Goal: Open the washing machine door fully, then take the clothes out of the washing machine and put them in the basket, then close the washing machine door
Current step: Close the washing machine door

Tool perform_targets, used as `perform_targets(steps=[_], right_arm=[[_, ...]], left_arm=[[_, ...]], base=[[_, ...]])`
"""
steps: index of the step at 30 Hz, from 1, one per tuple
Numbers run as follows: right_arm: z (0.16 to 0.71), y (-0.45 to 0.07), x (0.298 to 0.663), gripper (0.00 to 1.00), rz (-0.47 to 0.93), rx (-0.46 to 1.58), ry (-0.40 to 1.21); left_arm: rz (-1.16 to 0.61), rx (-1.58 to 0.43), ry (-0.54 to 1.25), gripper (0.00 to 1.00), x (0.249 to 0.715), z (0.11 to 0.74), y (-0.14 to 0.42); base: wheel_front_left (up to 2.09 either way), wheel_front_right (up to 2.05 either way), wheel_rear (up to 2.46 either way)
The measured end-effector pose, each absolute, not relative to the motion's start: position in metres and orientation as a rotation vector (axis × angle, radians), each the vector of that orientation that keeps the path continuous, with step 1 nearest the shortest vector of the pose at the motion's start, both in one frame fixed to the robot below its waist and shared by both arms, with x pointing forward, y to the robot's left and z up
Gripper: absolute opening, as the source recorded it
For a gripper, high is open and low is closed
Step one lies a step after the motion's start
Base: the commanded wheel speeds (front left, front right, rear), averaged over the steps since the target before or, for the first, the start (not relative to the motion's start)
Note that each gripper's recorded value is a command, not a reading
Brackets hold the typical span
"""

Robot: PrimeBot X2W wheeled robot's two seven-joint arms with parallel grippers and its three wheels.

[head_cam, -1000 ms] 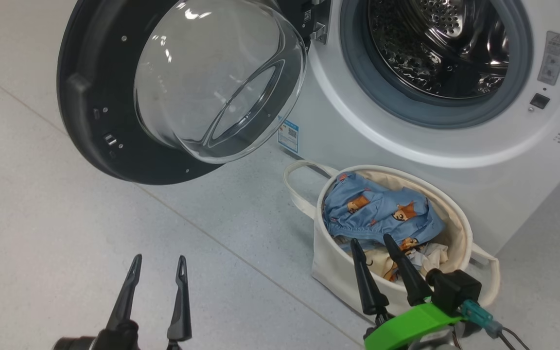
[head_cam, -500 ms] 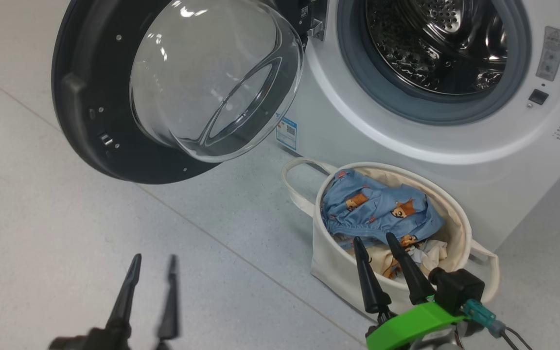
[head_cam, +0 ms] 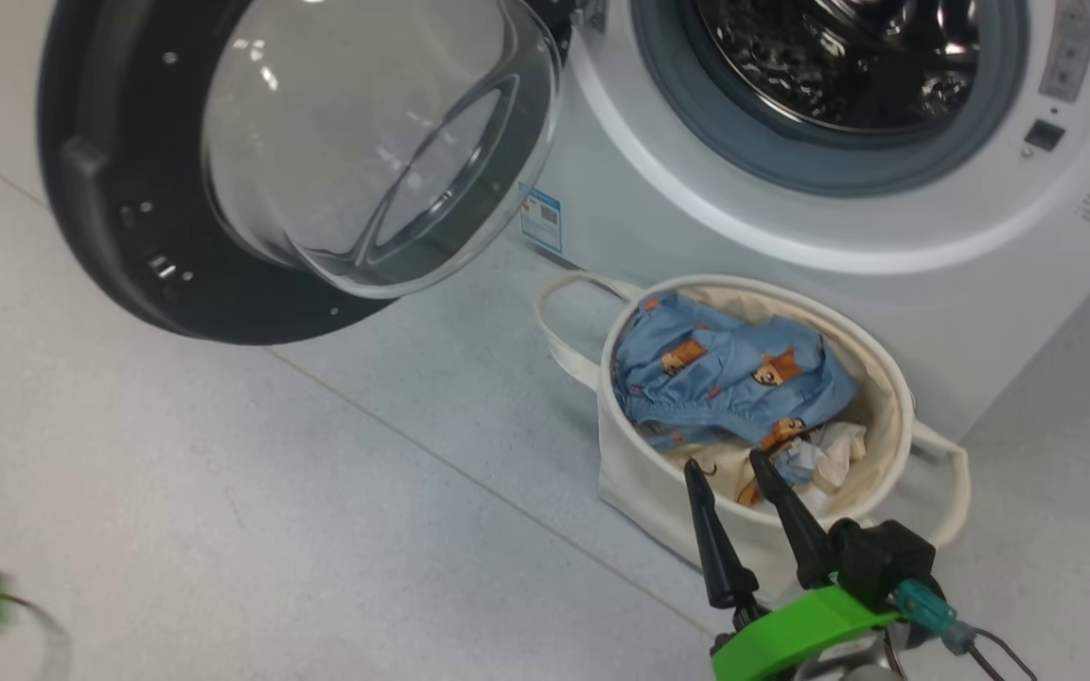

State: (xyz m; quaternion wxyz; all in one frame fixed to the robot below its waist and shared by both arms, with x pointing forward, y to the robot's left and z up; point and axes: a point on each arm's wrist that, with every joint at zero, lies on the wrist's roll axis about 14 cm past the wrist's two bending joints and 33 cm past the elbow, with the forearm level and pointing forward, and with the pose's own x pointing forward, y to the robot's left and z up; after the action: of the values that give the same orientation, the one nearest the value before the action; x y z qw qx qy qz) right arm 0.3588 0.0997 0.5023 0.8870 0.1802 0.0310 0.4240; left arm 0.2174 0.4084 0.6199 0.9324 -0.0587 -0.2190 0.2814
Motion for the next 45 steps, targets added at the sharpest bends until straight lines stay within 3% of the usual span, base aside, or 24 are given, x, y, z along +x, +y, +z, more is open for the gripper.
perform_targets(steps=[9,17,30,45], right_arm=[[0.493,0.088,0.39,1.0,0.828,0.345,0.047],[0.476,0.06,0.417,1.0,0.735,0.332,0.057],[0.451,0.009,0.448,1.0,0.586,0.288,0.073],[0.452,0.005,0.441,1.0,0.588,0.253,0.07]], left_arm=[[0.51,-0.482,-0.512,0.0,0.251,0.693,0.499],[0.547,-0.673,-0.365,0.0,0.303,0.677,0.549],[0.478,-0.896,-0.118,0.0,0.416,0.611,0.53],[0.322,-0.97,0.091,0.0,0.434,0.591,0.487]], base=[[0.0,0.0,0.0],[0.0,0.0,0.0],[0.0,0.0,0.0],[0.0,0.0,0.0]])
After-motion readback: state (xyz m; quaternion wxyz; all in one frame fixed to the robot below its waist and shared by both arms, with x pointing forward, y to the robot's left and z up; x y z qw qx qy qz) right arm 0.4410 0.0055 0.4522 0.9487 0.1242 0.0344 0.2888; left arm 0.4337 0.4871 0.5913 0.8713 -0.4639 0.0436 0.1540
